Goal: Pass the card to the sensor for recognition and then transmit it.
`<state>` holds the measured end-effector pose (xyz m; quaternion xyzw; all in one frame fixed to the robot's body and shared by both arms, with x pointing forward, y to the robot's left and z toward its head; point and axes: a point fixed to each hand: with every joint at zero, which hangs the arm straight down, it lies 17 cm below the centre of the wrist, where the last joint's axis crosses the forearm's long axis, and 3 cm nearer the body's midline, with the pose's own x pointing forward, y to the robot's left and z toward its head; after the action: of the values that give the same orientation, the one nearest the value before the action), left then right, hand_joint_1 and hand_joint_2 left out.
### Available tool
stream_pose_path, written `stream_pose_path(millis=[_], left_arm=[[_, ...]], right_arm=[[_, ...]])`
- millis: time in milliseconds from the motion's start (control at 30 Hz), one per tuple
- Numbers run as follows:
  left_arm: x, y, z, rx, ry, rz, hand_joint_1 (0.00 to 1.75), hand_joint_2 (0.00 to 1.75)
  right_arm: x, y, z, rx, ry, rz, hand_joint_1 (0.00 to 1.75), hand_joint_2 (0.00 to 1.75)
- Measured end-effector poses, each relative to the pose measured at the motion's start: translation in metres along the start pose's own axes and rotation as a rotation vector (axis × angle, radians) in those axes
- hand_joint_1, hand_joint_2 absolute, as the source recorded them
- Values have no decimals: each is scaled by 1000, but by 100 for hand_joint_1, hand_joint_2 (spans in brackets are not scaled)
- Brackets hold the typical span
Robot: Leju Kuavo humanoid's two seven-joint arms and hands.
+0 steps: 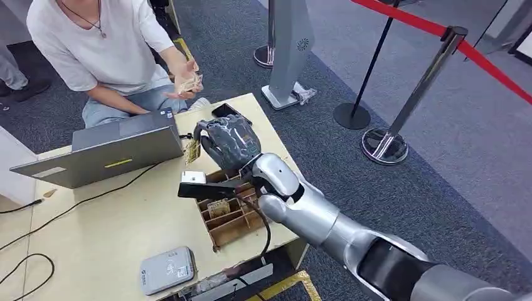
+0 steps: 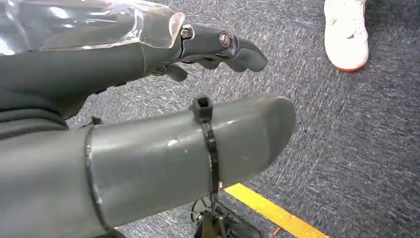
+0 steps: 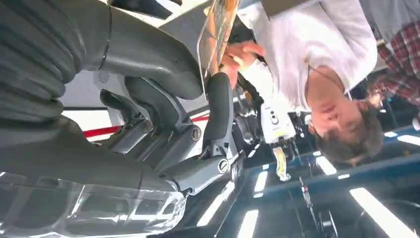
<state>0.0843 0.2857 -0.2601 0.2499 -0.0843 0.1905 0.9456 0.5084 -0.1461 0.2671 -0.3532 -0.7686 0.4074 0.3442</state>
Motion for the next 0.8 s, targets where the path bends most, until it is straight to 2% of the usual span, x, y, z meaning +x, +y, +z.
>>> stream_pose_path(millis=[300, 433, 600, 800], left_arm=[[3, 2, -2, 2, -19, -25, 0, 0], [5, 2, -2, -2, -25, -38, 0, 0], [7, 1, -2, -5, -40, -63, 0, 0], [9, 2, -2, -5, -47, -72, 0, 0]], right_arm=[[16, -63, -56, -195, -67, 10, 175, 175], [21, -79, -78, -263, -77, 52, 175, 175], [5, -84, -105, -312, -26, 101, 175, 175], [-17, -62, -113, -254, 34, 126, 175, 175]])
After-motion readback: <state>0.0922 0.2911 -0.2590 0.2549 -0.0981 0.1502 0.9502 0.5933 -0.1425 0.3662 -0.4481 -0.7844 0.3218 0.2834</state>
